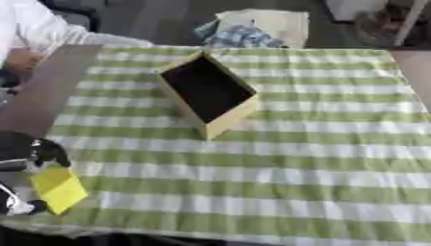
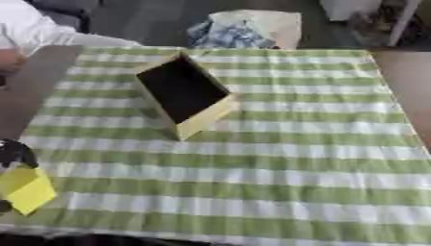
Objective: Pick up objects on the table and place them in the box.
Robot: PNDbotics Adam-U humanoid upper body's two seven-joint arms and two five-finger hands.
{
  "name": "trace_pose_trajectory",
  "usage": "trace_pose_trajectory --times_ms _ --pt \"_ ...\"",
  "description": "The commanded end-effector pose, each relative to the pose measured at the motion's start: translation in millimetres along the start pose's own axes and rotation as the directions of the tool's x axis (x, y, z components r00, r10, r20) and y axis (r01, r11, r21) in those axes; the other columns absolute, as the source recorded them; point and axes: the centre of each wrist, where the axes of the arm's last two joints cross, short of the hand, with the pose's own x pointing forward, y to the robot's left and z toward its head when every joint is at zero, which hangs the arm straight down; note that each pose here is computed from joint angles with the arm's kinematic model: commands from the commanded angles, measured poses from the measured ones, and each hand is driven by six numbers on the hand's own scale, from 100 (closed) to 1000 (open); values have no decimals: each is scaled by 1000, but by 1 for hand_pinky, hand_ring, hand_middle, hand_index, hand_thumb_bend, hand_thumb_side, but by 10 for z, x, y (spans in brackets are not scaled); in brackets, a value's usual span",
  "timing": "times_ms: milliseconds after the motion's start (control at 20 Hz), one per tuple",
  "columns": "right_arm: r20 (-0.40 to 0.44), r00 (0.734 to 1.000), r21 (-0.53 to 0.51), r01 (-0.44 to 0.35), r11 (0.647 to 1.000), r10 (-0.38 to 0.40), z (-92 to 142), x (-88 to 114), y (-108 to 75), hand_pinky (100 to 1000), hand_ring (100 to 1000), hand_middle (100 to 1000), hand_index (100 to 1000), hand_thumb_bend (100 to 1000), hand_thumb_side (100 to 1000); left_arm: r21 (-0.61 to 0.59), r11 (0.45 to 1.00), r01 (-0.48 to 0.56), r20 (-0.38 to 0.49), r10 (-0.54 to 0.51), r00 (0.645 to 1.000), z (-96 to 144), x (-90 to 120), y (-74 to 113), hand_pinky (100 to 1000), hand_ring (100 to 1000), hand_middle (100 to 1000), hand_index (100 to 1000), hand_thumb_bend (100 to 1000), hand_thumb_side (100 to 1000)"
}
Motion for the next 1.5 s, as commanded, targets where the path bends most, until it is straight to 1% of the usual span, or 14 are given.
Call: trace_pose_trajectory --times_ms 50,200,300,450,700,850,900,950,1000,1100,1200,1400,1500 --pt "27 1000 -18 -14 1000 15 -73 29 -61 645 699 722 798 100 841 49 998 35 -14 -34 999 87 -14 168 470 597 796 873 379 377" --pt "25 1000 -16 -15 1000 15 -68 28 -60 645 699 722 798 100 844 96 994 43 -18 -41 999 125 10 277 460 591 796 874 370 346" --pt "24 1000 -16 -15 1000 15 -66 27 -60 644 699 721 798 100 844 113 993 44 -19 -42 999 140 29 327 468 596 804 876 370 377" --pt "22 1000 -14 -13 1000 13 -63 27 -59 643 698 720 798 100 844 104 993 46 -18 -45 999 141 47 358 465 591 810 877 373 398" --pt "19 1000 -16 -11 1000 12 -58 24 -59 644 700 720 798 100 842 85 995 45 -10 -44 999 122 61 360 460 571 793 878 366 387" --pt "20 1000 -17 -12 1000 12 -57 23 -60 643 699 720 798 100 841 80 996 43 -15 -41 999 121 54 362 480 595 820 888 368 429" --pt "19 1000 -17 -11 1000 12 -56 23 -60 643 699 720 798 100 841 77 996 42 -19 -41 999 121 50 361 504 628 843 896 382 481" --pt "19 1000 -17 -11 1000 11 -55 23 -60 642 699 719 798 100 841 69 997 43 -26 -41 999 120 44 356 513 641 849 900 390 508" --pt "18 1000 -17 -10 1000 11 -54 22 -60 642 698 719 798 100 841 60 997 44 -32 -42 999 115 40 349 525 667 856 908 396 562" --pt "16 1000 -16 -9 1000 9 -52 23 -58 641 698 719 798 100 841 38 998 47 -37 -46 998 92 39 332 524 676 860 913 413 606" --pt "16 1000 -15 -7 1000 7 -53 23 -57 641 698 718 798 100 840 19 998 53 -37 -53 998 64 41 318 527 678 863 912 429 627" --pt "12 1000 -16 -3 1000 3 -49 23 -55 640 698 717 798 100 841 2 999 53 -39 -53 998 -18 35 275 514 667 858 907 413 644" --pt "11 1000 -17 -2 1000 3 -46 21 -56 640 697 716 797 100 841 -2 999 50 -40 -50 998 -56 30 254 513 666 860 904 423 650"
